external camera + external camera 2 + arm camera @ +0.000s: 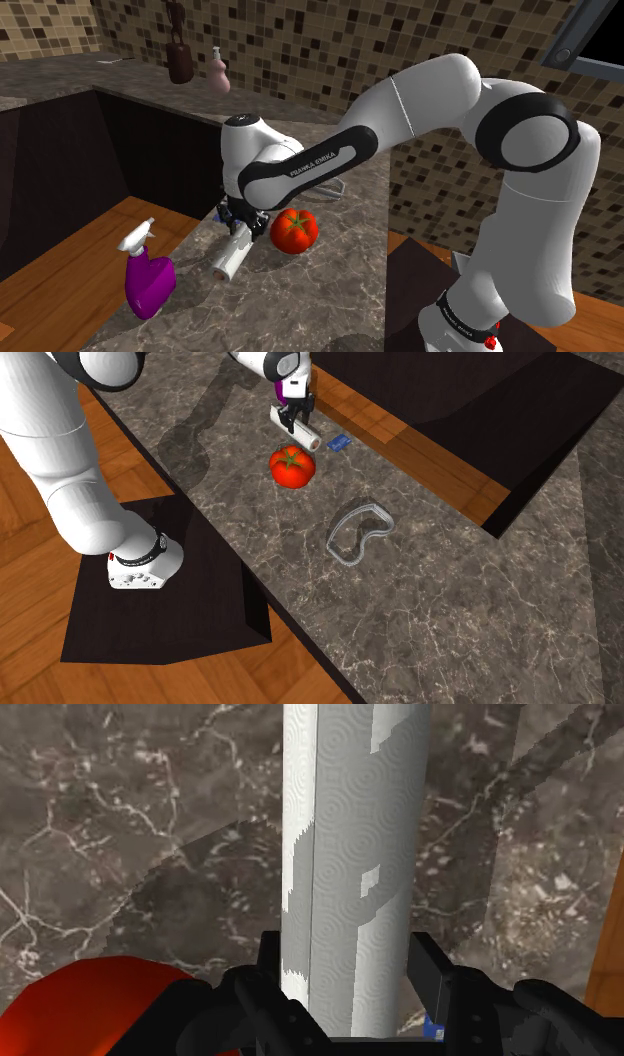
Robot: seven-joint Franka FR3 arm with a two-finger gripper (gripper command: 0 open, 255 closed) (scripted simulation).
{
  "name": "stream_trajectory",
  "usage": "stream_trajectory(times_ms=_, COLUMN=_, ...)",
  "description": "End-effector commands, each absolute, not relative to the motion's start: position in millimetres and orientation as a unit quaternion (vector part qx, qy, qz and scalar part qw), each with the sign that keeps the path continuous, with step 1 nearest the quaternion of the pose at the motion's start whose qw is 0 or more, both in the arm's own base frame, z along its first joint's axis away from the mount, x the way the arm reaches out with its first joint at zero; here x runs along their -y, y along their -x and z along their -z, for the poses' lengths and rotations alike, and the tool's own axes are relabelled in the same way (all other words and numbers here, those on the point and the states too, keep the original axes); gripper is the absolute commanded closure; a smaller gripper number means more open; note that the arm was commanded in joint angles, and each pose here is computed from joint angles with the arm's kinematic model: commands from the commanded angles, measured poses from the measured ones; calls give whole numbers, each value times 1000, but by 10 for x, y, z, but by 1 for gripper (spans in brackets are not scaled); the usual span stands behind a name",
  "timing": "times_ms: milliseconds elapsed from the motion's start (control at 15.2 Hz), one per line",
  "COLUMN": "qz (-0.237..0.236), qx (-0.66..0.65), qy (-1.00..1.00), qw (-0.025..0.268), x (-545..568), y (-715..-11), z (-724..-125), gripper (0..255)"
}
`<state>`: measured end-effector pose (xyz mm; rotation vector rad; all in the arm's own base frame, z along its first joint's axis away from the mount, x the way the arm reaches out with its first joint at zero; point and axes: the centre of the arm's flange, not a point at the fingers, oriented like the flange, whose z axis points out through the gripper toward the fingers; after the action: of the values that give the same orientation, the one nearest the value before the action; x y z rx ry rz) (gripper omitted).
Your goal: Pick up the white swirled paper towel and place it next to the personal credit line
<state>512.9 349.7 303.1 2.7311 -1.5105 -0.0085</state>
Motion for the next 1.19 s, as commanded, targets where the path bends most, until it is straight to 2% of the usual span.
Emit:
stream_trajectory(times_ms=0, qz=3, qx=484, qy=-875, qw=10, x=-3502, y=-5138, z=-3129, gripper=255)
stream_trajectory(times_ms=1122, qz=3, qx=484, qy=-875, qw=10, x=-3502, y=-5138, z=-4027, gripper=255)
